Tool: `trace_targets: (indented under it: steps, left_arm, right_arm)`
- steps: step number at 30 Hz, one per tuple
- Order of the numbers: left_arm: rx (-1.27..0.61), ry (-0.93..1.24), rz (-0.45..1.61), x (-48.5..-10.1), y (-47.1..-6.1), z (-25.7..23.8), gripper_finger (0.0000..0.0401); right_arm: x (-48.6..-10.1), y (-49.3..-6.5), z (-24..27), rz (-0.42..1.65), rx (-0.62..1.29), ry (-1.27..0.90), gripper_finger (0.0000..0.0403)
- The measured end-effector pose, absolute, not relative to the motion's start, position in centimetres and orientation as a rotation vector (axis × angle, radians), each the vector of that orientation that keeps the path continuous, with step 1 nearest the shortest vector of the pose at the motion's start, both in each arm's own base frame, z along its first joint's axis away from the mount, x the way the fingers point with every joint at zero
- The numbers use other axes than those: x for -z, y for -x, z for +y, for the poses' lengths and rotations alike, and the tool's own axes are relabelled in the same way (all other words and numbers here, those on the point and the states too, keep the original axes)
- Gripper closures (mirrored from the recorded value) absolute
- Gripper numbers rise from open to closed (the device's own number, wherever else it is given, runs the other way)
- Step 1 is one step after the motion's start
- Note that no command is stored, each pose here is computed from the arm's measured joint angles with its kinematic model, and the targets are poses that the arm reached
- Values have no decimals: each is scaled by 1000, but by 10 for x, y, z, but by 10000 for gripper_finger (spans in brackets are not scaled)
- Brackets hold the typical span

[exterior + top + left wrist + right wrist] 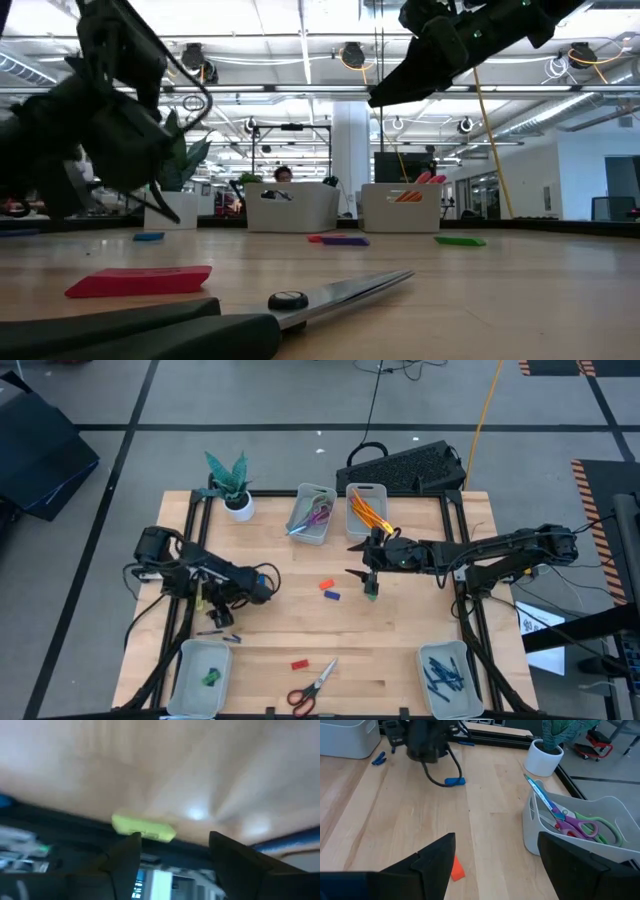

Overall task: Sort crayons/erasers/pens/pencils in bins
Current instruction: Prepare the yellow eraser

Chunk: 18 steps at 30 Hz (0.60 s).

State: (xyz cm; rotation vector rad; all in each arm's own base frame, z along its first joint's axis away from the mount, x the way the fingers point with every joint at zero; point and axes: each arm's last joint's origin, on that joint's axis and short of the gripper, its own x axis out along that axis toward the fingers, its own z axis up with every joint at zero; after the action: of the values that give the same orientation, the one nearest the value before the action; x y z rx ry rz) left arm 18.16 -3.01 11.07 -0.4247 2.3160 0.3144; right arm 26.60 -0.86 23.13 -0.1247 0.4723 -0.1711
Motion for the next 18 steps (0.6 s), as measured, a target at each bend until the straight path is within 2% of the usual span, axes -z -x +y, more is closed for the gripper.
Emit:
trace_targets:
  steps: [3, 6, 9, 12, 18]
  left_arm:
    - [-307, 476, 2334, -105, -182, -25, 137]
    - [-331, 439, 2349, -99, -182, -21, 97]
    - [-310, 483, 2384, -94, -183, -19, 77]
    - [-230, 536, 2436, -88, -180, -20, 81]
    - [-145, 495, 2509, -79, -169, -19, 122]
  right_arm:
    - [-231, -266, -9, 474, 171, 124, 126]
    - [-231, -266, -9, 478, 171, 125, 126]
    - [-230, -265, -9, 486, 170, 125, 126]
    - [-229, -265, -9, 502, 170, 125, 126]
    - [-226, -263, -9, 530, 173, 107, 126]
